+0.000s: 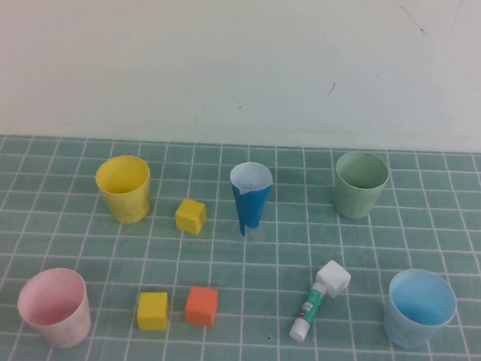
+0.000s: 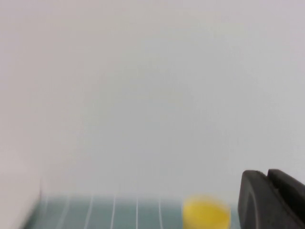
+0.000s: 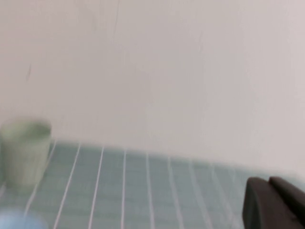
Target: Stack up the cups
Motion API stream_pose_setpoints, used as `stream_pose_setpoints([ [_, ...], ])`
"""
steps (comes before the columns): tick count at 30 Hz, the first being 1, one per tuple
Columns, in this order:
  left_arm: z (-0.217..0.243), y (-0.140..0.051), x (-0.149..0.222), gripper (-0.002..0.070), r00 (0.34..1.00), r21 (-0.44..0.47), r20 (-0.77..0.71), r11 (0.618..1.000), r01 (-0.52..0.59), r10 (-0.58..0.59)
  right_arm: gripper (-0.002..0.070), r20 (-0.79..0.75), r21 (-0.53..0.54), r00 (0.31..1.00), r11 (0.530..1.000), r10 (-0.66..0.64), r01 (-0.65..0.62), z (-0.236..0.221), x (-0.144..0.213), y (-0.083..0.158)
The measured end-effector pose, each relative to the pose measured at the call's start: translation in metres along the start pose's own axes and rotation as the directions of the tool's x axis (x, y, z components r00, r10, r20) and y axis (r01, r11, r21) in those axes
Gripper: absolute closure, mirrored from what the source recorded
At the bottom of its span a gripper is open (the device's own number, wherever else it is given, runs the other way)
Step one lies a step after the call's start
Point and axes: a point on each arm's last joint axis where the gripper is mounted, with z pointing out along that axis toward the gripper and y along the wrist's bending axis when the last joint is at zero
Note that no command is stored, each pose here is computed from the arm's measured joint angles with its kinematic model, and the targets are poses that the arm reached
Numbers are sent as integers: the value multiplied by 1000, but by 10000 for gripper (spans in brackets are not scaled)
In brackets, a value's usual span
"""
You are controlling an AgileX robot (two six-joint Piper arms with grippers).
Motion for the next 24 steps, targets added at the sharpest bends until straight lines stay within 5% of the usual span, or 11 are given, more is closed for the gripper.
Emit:
stream_pose_setpoints([
  [7,-7,-4,-35,677,924,42,382,999,-6,-10,679,396,62,918,996,35,-64,-8,-36,-7],
  [14,-15,-5,-50,677,835,60,550,998,-12,-23,679,535,64,838,984,107,-167,-14,-47,-13],
  [19,-9,-5,-54,677,913,73,379,989,132,-150,679,513,69,848,979,131,-193,-14,-47,-15],
  [24,-3,-16,-91,677,985,44,157,997,67,-73,679,382,88,924,995,9,-47,-17,-70,-16],
])
